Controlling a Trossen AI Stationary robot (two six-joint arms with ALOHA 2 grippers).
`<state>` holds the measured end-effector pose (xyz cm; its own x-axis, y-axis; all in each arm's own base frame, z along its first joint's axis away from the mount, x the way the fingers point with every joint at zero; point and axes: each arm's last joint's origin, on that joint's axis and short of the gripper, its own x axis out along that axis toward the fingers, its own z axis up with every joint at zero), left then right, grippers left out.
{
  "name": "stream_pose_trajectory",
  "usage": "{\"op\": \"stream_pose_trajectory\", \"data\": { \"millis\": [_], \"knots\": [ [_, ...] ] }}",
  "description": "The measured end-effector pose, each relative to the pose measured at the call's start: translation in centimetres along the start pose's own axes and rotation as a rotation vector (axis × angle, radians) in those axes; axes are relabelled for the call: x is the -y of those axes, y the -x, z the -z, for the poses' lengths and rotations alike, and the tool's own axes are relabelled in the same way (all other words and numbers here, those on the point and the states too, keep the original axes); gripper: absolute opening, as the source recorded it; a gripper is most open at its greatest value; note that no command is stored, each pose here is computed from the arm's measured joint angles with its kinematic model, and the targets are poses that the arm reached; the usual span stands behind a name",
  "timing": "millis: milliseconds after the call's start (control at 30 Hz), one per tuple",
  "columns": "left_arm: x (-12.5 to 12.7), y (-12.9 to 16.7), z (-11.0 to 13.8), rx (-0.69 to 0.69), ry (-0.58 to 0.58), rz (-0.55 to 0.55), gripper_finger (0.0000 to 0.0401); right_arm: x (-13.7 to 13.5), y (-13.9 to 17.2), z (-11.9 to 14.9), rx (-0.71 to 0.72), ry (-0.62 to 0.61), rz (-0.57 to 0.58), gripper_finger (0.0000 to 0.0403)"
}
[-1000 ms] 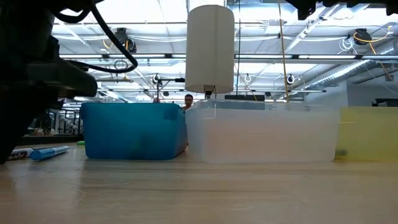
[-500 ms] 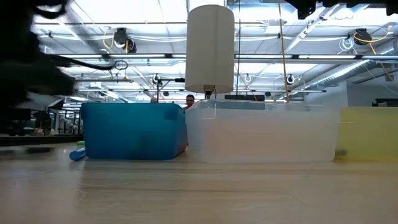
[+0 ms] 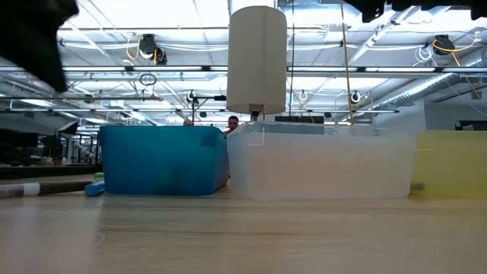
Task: Pick & Place Markers
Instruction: Put the brown marker pen into the yellow bin
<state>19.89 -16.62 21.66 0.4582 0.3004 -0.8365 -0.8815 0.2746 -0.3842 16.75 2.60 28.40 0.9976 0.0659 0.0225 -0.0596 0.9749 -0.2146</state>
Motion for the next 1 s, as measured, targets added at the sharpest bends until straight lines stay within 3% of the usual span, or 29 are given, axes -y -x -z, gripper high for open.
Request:
{"op": "stream_pose_trajectory", "data": {
  "millis": [100,233,433,500,567,833,1000],
  "knots": [
    [0.4,0.2,-0.1,0.035,-0.026,0.058,0.0001,-0.1,-0.3,0.3,-0.02,0.006,-0.003,0.0238],
    [1.6,-0.6,0.4,-0.072,-0.13,0.091,0.0021,-0.1,-0.5,0.4,-0.025,0.009,-0.004,0.0238],
    [6.1,-2.9,2.8,-0.213,-0.221,0.413,0.0077,-0.1,-0.5,0.4,-0.025,0.01,-0.004,0.0238],
    [6.9,-3.9,3.5,-0.248,-0.207,0.46,0.0094,-0.1,-0.5,0.4,-0.021,0.009,-0.004,0.0238],
    [7.0,-5.0,3.9,-0.284,-0.162,0.426,0.0101,-0.1,-0.5,0.3,-0.018,0.007,-0.003,0.0238],
    [4.3,-7.4,4.3,-0.427,0.017,0.045,0.0079,-0.1,-0.5,0.3,-0.018,-0.044,-0.002,0.0238],
    [4.9,-6.1,3.2,-0.428,0.04,0.017,0.0057,-0.1,-0.5,0.3,-0.017,-0.066,-0.002,0.0238]
  ]
}}
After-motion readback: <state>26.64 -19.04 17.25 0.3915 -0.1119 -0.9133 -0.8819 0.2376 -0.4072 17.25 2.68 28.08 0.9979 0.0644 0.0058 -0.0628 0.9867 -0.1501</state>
